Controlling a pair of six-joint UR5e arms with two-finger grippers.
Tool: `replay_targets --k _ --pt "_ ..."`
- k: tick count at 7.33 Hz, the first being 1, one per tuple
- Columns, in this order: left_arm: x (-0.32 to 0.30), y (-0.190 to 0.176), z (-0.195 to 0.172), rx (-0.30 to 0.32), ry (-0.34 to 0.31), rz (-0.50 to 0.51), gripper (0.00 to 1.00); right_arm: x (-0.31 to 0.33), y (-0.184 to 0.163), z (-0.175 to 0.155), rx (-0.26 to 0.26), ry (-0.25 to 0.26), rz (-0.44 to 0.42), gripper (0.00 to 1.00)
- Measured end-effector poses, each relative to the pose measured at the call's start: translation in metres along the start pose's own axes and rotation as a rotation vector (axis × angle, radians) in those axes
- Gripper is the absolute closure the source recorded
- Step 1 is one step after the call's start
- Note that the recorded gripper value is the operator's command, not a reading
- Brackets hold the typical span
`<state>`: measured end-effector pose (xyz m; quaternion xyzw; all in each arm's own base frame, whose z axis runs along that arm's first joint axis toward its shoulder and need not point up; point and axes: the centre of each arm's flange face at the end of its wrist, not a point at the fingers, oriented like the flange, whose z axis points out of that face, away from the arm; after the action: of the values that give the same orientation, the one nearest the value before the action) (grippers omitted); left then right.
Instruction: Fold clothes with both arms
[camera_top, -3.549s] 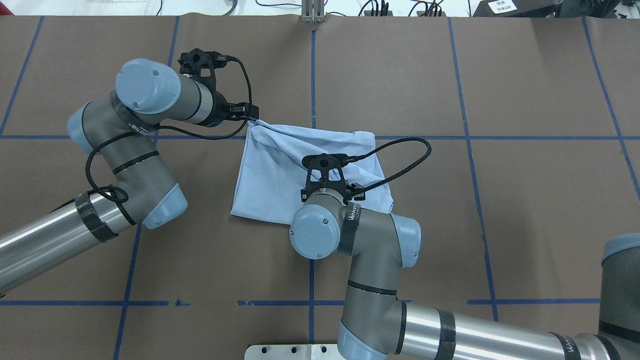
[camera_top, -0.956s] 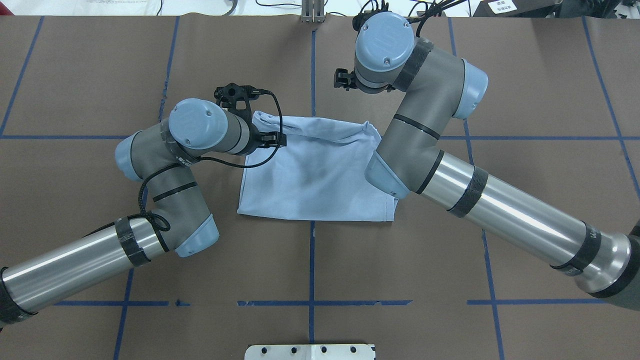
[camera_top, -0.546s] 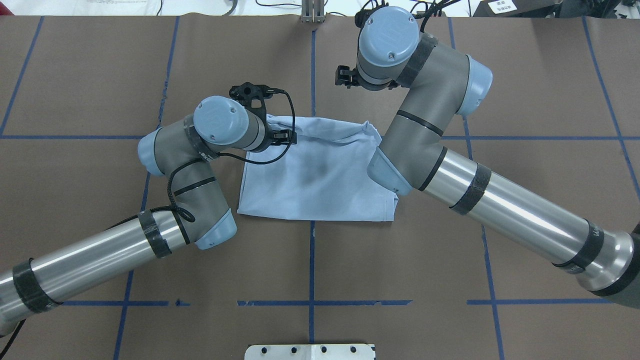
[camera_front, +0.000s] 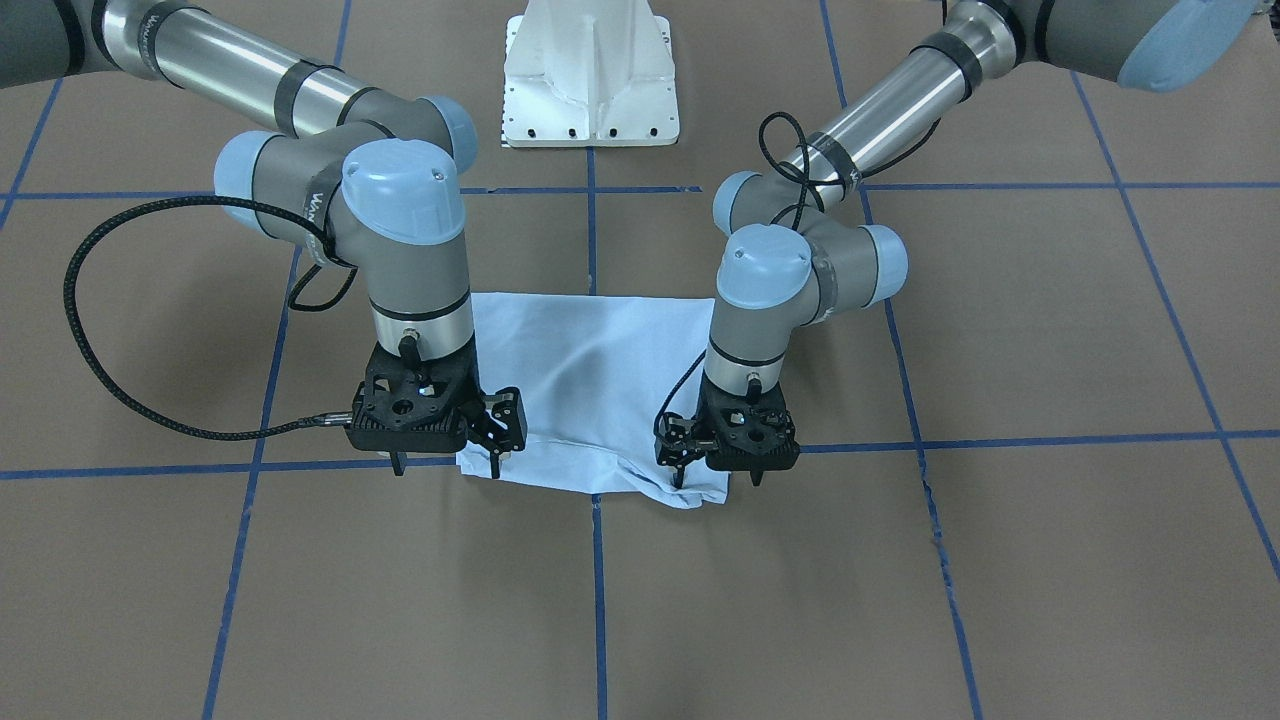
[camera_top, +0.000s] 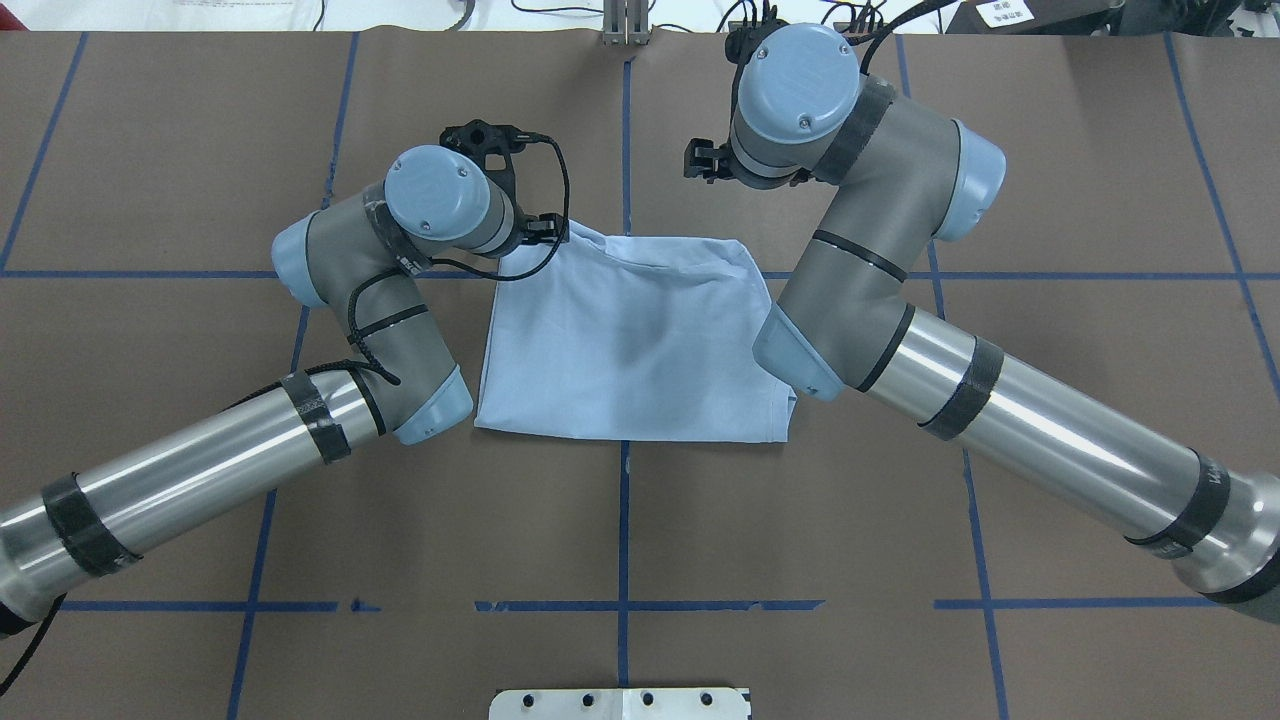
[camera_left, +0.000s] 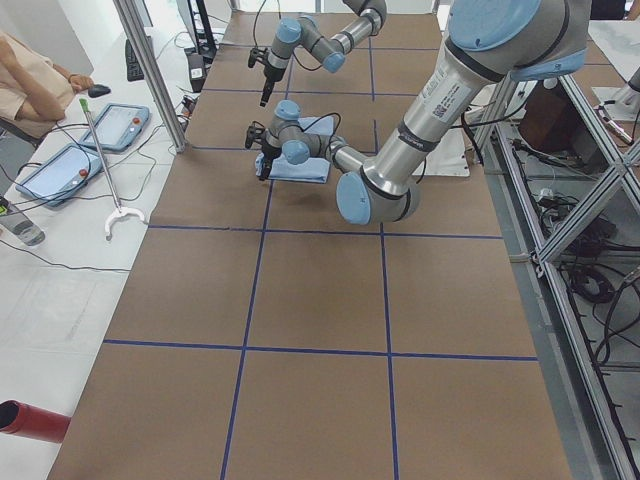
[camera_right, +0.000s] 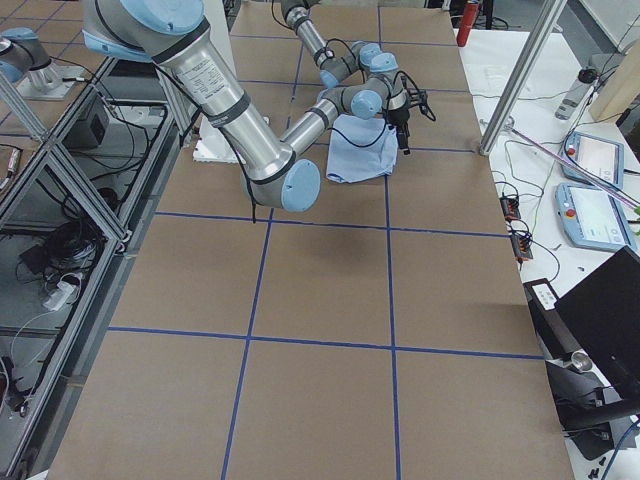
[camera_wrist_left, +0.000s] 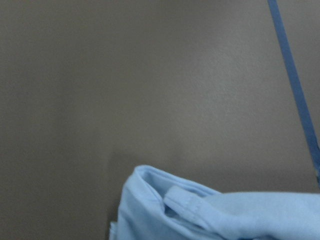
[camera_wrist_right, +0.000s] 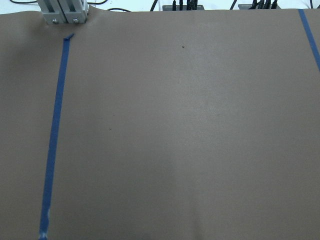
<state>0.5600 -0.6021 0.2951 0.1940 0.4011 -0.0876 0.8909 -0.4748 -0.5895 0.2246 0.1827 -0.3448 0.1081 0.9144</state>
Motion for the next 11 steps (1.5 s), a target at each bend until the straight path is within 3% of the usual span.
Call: replay_targets --k 3,6,9,11 --pt "-0.008 -0.032 -0.014 0.018 0.009 0.006 0.00 0.005 0.004 -0.001 -0.032 -0.018 -0.006 0.00" --pt "-0.040 -0.042 -0.096 -0.006 0.052 0.113 0.00 0.053 -0.021 -0.014 -0.101 -0.056 -0.053 0.00" --pt "-0.145 -0.032 -0.208 -0.012 0.017 0.299 0.00 0.208 -0.038 -0.044 -0.151 -0.080 -0.176 0.00" --pt "-0.259 -0.038 -0.262 -0.030 -0.048 0.442 0.00 0.348 -0.049 -0.066 -0.194 -0.095 -0.253 0.00"
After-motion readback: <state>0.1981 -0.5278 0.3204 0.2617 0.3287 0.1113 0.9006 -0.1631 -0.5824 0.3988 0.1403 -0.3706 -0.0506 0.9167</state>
